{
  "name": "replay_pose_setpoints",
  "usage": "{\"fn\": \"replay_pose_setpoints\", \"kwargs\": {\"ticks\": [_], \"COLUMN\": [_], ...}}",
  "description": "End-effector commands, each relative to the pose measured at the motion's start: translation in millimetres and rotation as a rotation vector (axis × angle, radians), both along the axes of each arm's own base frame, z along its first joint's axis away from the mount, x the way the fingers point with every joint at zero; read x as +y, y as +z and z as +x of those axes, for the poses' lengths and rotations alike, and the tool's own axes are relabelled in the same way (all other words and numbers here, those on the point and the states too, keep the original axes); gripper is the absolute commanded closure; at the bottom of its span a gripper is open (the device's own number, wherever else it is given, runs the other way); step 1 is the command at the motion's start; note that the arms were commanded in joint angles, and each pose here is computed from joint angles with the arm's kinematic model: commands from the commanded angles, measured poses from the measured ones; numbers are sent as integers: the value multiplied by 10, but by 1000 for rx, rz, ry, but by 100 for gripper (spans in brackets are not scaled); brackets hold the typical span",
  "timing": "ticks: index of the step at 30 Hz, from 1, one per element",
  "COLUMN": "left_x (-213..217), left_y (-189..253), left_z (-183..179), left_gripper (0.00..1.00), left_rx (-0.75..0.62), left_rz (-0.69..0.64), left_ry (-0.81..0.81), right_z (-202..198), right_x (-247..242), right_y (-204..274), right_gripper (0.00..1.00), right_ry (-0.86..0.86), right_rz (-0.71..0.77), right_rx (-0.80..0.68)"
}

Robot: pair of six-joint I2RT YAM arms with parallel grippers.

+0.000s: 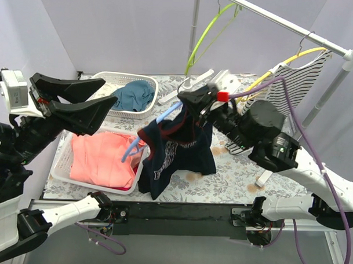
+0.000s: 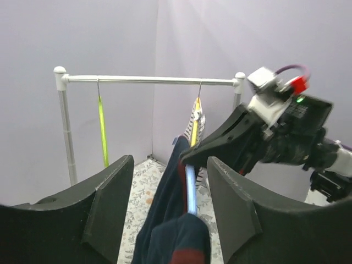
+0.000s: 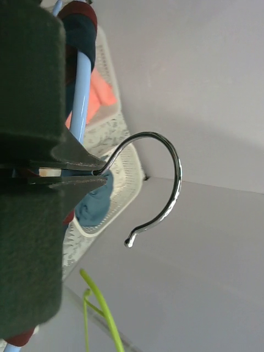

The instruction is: Place the tank top on the hanger

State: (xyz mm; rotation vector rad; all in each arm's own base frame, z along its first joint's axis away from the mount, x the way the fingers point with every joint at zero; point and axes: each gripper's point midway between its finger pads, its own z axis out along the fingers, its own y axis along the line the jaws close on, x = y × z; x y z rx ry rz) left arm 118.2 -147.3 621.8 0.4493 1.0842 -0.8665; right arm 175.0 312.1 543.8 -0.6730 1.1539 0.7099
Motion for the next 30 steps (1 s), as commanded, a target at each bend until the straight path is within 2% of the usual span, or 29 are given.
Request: {"fn": "replay_pose_setpoints", "kwargs": {"ticks": [1, 8, 12, 30], "left_x": [-158, -415, -448, -646], "left_y": [-513, -1474, -1737, -2244], "left_z": [-49, 1, -13, 150], "left_gripper": [48, 46, 47, 52], "left_rx": [146, 390, 460, 596], "left_rz": [211, 412, 454, 533], "left_ry": [-80, -175, -195, -211], "right_z": [7, 100, 119, 267], "right_x": [-49, -15, 15, 40], "right_y": [-141, -375, -453, -667], "right_gripper": [99, 99, 99, 99], "right_ry": [-9, 27, 48, 27], "right_rz": [42, 8, -1, -15], "right_rx": [11, 76, 93, 155]}}
